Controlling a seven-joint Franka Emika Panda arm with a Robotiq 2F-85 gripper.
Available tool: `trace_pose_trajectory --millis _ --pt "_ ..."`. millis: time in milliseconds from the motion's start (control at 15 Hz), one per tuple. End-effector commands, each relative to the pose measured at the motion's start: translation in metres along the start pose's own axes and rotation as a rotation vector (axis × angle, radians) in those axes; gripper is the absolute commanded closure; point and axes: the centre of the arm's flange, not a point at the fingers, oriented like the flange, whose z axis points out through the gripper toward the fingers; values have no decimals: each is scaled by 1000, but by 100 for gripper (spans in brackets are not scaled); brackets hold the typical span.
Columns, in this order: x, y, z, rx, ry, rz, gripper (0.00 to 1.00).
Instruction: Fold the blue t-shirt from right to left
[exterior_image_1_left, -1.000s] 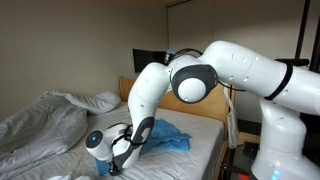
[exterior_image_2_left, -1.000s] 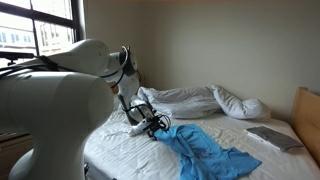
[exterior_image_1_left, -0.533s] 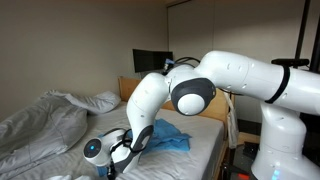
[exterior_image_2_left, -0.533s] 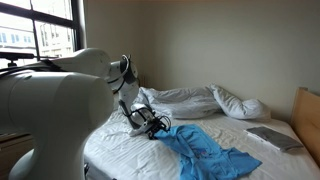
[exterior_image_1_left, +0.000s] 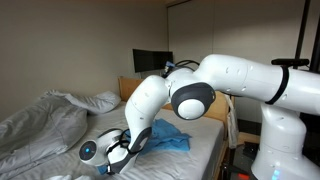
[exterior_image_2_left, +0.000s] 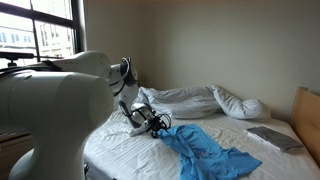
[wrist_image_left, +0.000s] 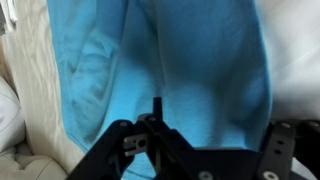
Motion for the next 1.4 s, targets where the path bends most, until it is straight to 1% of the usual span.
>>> trace_pose_trajectory --millis 0,133,200,267,400,533,600,667,733,933,1133,1333 --pt "-6 7 10 14 -104 -26 66" --pt "-12 13 11 61 -169 -54 78" --pt "-14 15 12 82 -195 -64 85" --pt "-18 19 13 113 -223 -84 89" --pt "-22 27 17 173 -265 -113 92" --pt "-24 33 21 230 -290 -134 95" --pt "-24 38 22 260 -299 -140 92" --pt "-24 46 23 302 -305 -149 93" --pt "-24 54 24 339 -311 -151 90" --pt "-22 98 21 487 -314 -162 90" --pt "-20 146 14 628 -313 -158 92" --pt "-21 190 3 722 -322 -147 92"
